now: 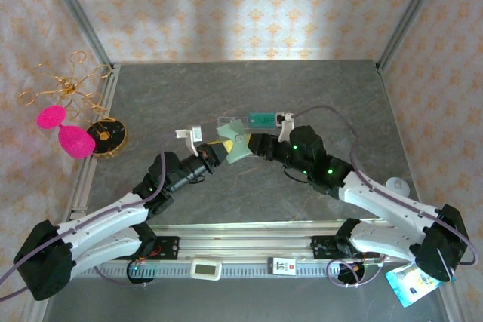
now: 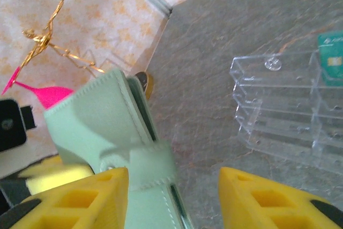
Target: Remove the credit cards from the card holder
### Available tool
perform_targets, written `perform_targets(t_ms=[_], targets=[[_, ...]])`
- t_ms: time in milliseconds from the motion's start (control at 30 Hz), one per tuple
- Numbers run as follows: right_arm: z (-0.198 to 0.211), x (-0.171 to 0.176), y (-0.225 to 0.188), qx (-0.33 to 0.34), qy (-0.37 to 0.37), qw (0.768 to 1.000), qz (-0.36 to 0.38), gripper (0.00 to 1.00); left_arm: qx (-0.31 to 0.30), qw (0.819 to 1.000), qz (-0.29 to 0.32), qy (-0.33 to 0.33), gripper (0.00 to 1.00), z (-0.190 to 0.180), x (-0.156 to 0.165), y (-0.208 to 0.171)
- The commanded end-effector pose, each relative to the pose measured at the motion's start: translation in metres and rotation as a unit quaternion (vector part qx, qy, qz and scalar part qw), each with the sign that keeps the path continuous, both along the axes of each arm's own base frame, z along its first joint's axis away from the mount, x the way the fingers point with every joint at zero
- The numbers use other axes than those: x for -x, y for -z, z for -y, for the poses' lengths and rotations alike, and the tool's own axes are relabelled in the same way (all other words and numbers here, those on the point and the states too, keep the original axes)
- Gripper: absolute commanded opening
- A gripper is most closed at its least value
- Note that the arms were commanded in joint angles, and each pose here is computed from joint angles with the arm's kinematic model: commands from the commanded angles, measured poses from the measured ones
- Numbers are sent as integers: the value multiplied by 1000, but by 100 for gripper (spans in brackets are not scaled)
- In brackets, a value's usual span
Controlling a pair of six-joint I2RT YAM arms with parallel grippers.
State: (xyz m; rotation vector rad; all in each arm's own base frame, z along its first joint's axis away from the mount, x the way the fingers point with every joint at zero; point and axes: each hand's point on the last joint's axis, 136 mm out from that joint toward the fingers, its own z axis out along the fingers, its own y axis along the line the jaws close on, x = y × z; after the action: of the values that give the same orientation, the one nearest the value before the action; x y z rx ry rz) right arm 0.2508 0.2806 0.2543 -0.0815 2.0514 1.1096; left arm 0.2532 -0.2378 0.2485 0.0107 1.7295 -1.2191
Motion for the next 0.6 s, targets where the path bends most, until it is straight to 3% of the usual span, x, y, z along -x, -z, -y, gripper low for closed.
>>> perform_targets(t_ms=[0, 167, 567], targets=[[-4, -7, -14, 40, 21, 999, 25, 46, -49, 998, 1, -31, 0, -4, -5, 5], [-16, -9, -16, 63, 26, 997, 32, 47, -57, 997, 5, -43, 0, -6, -8, -2], [-36, -10, 32, 135, 10, 991, -3, 51, -29, 999, 30, -25, 0, 1, -1, -22]])
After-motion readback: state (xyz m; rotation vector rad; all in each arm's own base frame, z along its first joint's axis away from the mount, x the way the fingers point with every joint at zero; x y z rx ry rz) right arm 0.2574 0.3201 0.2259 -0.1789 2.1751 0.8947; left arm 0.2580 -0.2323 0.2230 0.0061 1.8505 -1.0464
